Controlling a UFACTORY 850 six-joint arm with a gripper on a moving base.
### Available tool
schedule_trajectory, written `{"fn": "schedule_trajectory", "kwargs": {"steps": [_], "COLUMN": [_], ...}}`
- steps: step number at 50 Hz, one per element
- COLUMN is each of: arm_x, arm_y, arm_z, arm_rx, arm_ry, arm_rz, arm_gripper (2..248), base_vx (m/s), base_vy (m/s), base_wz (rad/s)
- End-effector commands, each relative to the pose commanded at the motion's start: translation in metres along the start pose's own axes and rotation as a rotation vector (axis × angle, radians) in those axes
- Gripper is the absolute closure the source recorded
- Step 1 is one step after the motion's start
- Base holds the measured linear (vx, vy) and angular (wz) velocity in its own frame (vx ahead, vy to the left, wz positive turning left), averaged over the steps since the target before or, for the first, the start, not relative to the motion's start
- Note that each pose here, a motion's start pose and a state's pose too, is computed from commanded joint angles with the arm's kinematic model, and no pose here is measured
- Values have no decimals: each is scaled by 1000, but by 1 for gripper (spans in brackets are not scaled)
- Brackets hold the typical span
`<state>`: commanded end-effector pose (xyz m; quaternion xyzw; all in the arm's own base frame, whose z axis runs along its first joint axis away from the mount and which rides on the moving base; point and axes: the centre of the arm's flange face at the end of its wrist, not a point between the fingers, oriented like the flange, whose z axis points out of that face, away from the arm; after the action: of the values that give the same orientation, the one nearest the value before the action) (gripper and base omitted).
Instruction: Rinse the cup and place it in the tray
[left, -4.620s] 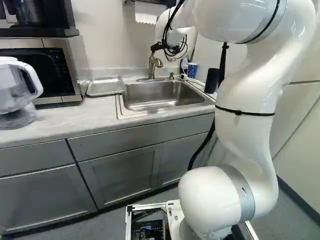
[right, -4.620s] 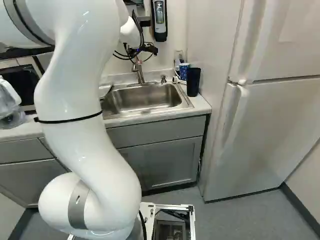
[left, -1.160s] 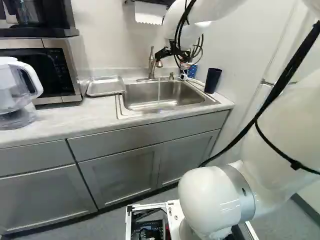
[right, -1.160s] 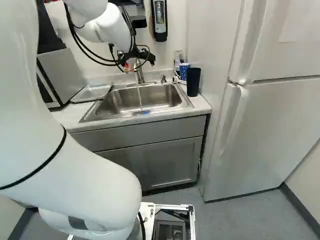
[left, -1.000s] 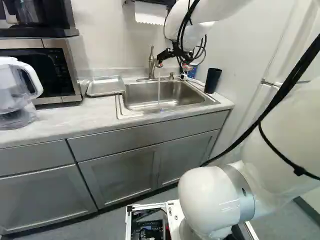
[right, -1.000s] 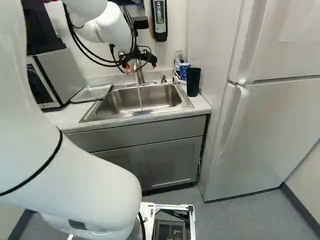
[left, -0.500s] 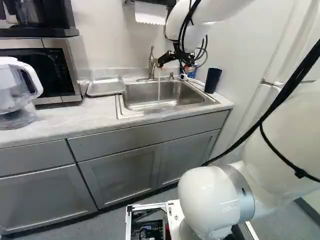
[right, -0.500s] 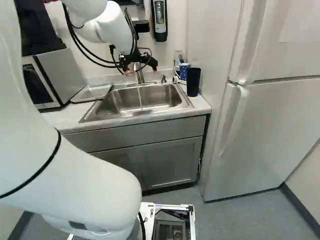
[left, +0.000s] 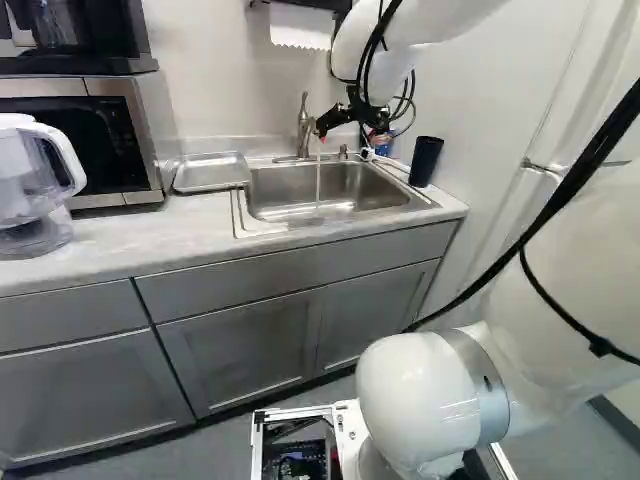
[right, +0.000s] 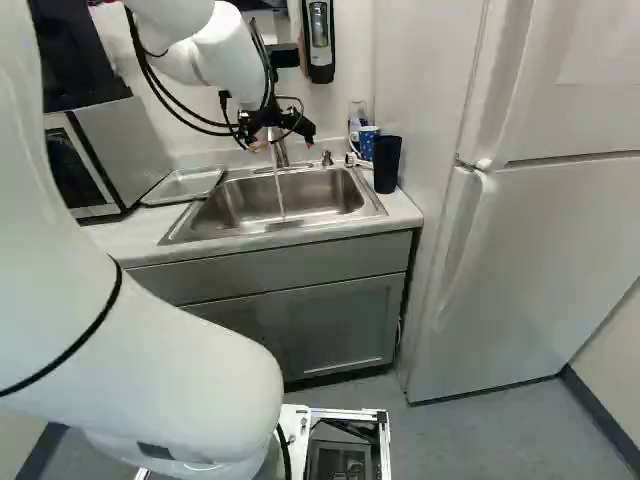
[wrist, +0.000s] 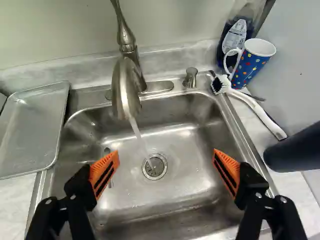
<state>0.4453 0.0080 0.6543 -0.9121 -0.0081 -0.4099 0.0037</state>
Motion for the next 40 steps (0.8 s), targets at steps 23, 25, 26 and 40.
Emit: {"fn": "schedule_trajectory", "kwargs": {"steps": [23,25,26,40], "arm_x": [-6,-6,-7,-14], "arm_y": [32,35,37,57], "arm_z": [-6,-6,-7,-15], "arm_rx": [-54,-60,-63,-101], "arm_ry": [2,2,2,11], "arm_rz": [48,53,55,89], "arm_gripper": [3,3,3,3], "base_vx": [0,0,0,0], "base_vy": [0,0,0,0], "base_wz": [0,0,0,0]}}
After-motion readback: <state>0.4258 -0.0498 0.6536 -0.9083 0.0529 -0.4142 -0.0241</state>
